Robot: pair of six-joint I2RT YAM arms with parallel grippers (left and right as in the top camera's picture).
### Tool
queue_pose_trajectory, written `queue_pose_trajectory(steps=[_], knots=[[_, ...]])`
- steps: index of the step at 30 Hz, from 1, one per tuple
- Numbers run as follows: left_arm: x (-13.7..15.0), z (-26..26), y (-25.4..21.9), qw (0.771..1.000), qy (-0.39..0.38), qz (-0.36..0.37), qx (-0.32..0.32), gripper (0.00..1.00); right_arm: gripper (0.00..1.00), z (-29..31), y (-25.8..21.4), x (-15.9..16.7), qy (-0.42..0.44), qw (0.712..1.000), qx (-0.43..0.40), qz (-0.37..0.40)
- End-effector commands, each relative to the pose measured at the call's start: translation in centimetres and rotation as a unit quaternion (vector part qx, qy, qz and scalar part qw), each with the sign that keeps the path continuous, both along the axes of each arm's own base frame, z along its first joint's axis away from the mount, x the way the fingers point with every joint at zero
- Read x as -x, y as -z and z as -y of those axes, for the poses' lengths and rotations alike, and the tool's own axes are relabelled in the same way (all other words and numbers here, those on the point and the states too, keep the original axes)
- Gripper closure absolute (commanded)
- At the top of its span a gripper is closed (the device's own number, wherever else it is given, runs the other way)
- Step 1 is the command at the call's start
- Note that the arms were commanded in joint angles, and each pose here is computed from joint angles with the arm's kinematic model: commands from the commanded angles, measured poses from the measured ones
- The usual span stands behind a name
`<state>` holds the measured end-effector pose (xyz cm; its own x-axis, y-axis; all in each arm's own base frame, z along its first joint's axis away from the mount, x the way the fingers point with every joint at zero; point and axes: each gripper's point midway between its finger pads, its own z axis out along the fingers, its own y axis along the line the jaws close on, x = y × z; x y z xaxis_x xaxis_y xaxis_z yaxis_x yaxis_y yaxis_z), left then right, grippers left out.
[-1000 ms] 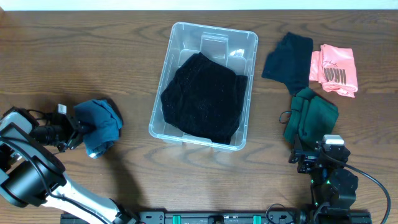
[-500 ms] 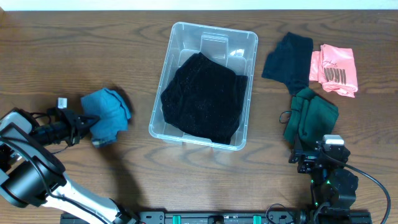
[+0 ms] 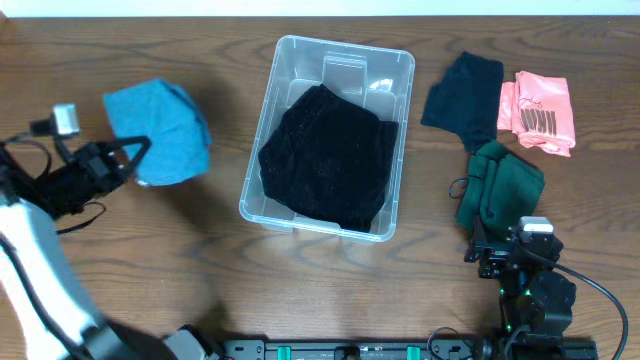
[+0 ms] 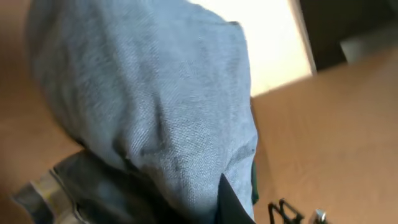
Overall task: Pack container
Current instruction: 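Lift the light-blue cloth and carry it into the bin, then press the light-blue cloth down beside the black garment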
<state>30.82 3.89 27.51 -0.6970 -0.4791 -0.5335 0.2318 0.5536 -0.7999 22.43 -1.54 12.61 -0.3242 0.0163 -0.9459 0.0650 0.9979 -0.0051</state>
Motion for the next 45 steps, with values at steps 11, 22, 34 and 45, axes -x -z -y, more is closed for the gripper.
queue_pose_trajectory(steps=[11, 22, 34, 45], knots=[[3.1, 15.1, -6.2, 0.970, 0.175, 0.120, -0.116, 0.94, 0.01, 0.1, 0.1, 0.0, 0.003, 1.000, -0.007, 0.000], [-3.7, 22.9, -5.6, 0.980, 0.156, 0.091, -0.084, 0.94, 0.01, 0.1, 0.1, 0.0, 0.003, 1.000, -0.007, 0.000], [-15.2, 28.4, -0.2, 0.994, 0.080, 0.037, 0.059, 0.94, 0.01, 0.1, 0.1, 0.0, 0.003, 1.000, -0.007, 0.000], [-17.8, 30.3, 11.8, 0.994, 0.046, -0.093, 0.046, 0.94, 0.01, 0.1, 0.1, 0.0, 0.003, 1.000, -0.007, 0.000]])
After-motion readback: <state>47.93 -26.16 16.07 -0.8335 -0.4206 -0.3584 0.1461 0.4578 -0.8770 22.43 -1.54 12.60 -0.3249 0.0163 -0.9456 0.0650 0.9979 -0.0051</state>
